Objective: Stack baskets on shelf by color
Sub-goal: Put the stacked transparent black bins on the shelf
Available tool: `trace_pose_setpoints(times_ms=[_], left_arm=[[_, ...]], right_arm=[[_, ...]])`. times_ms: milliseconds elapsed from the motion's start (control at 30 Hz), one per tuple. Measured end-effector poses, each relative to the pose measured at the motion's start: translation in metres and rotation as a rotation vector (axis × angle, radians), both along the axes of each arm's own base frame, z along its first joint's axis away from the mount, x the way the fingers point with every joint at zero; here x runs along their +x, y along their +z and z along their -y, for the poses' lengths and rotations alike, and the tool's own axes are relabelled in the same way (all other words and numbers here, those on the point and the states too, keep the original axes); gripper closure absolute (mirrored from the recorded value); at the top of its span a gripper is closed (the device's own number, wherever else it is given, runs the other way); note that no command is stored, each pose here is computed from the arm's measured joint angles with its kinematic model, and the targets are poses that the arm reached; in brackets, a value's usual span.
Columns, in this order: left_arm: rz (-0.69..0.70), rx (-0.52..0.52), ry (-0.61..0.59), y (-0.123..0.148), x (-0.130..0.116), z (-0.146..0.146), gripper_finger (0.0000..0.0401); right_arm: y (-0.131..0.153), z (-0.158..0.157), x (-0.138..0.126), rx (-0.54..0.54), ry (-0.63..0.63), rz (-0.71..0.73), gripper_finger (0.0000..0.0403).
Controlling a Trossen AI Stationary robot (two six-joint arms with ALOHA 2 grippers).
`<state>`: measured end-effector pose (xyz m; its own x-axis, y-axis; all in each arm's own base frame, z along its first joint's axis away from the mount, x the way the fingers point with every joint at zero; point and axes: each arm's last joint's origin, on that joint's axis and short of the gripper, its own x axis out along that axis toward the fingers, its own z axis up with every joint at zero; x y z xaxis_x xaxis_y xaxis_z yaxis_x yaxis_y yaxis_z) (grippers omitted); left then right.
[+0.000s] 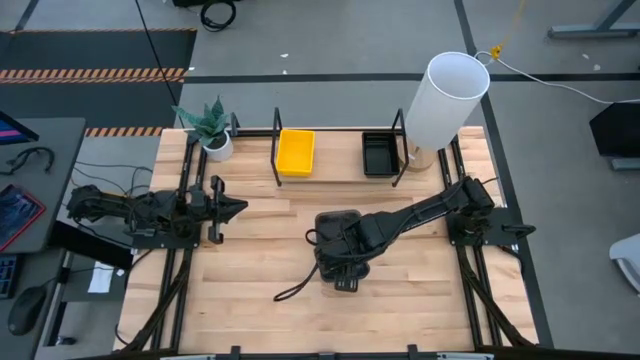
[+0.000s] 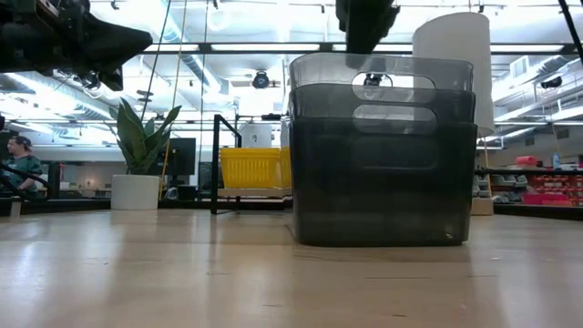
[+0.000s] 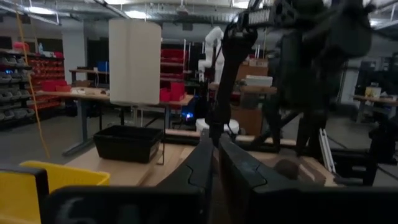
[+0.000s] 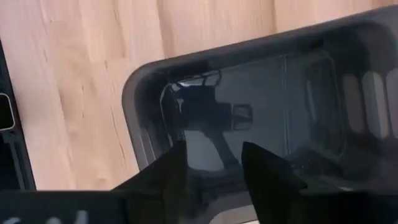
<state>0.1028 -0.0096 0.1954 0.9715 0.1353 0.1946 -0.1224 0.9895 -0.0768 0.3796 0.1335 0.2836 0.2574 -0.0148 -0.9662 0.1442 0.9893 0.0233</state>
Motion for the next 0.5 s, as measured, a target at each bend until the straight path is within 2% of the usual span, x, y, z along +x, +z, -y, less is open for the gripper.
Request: trace_pose_setpoints(times_ms=[167, 267, 500], left_arm=[[-0.011, 0.002, 0.0, -0.001, 0.0, 0.0, 0.0367], [-0.009, 0.002, 0.0, -0.001, 0.0, 0.0, 0.0371], [-0.008, 0.002, 0.0, -0.001, 0.0, 0.0, 0.0374]], right_arm=[[-0.01, -0.001, -0.002, -0.017, 0.032, -0.021, 0.0192], [-0.014, -0.005, -0.001, 0.018, 0.051, -0.015, 0.017], [-0.007, -0.016, 0.0, 0.083, 0.061, 0.027, 0.0167]])
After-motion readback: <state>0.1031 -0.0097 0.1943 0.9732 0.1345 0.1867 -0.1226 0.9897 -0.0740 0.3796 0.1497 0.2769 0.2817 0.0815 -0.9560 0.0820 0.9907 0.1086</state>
